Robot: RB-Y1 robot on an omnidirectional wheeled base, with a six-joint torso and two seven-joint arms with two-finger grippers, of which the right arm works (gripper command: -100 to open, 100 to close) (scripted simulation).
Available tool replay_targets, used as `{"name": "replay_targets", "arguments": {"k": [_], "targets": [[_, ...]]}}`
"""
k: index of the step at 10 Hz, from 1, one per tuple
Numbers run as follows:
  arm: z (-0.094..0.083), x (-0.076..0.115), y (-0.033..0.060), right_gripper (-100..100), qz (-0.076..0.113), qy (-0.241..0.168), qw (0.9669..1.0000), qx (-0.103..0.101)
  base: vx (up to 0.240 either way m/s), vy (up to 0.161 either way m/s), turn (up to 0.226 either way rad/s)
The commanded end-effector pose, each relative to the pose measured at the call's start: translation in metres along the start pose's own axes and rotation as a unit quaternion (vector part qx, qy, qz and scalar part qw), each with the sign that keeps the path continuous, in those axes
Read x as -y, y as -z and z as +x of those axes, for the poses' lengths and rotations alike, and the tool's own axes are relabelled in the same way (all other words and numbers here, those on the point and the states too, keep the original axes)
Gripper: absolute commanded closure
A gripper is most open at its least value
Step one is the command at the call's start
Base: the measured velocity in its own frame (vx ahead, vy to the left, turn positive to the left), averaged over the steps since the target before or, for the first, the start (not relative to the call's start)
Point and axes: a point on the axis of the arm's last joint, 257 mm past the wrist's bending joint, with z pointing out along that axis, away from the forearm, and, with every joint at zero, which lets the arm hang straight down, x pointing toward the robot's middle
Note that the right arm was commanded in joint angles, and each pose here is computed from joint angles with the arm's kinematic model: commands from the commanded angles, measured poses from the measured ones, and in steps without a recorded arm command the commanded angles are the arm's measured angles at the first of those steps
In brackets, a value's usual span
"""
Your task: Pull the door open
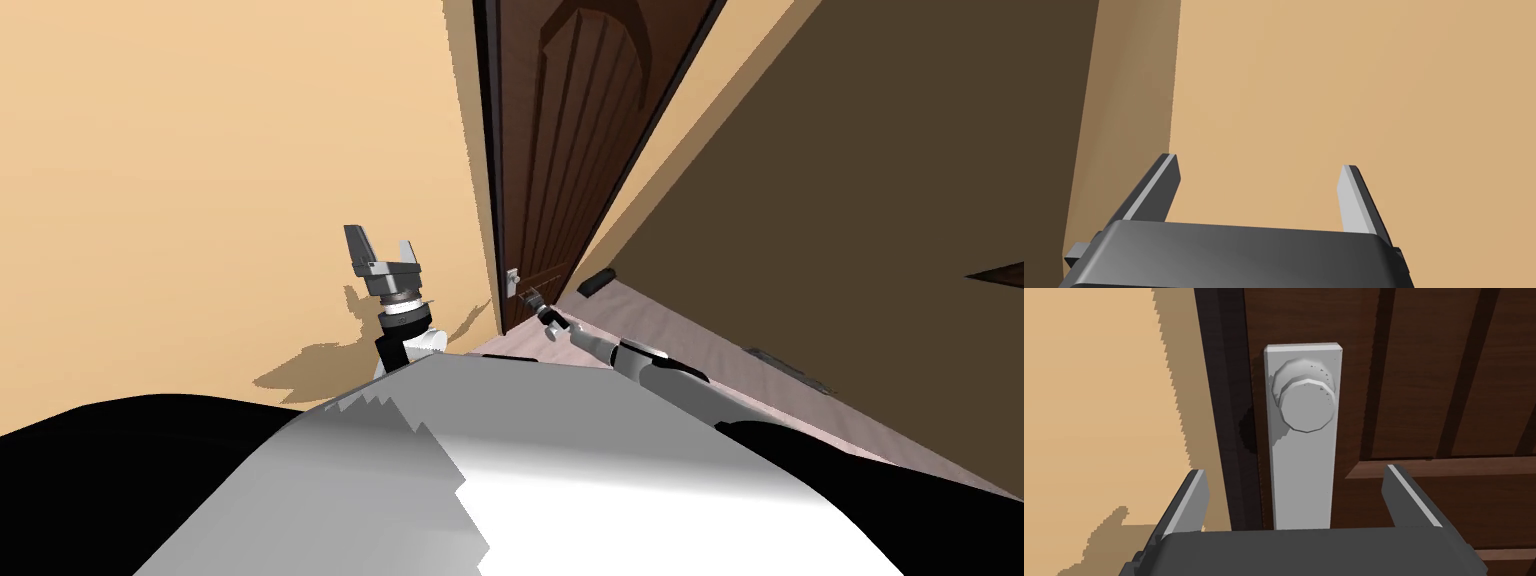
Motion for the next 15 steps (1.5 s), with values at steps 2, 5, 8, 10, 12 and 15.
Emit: {"name": "replay_targets", "arguments": {"k": [2, 5, 8, 10, 12, 15], "targets": [[-0.003, -0.04, 0.0181, -100, -0.024, -0.002, 0.9997, 0.001, 0.065, 0.155, 0.157], [-0.002, -0.091, 0.0446, -100, -0.054, -0.002, 0.9986, 0.001, 0.074, 0.147, 0.196], [0.001, -0.123, 0.0634, -100, -0.072, -0.001, 0.9974, -0.001, 0.083, 0.119, 0.142], [0.004, -0.142, 0.0749, -100, -0.083, 0.0, 0.9965, -0.003, 0.095, 0.072, 0.114], [-0.001, -0.136, 0.0729, 100, -0.079, 0.002, 0.9969, 0.0, 0.019, 0.015, -0.001], [-0.001, -0.136, 0.0729, 100, -0.079, 0.002, 0.9969, 0.0, -0.01, -0.012, 0.004]]}}
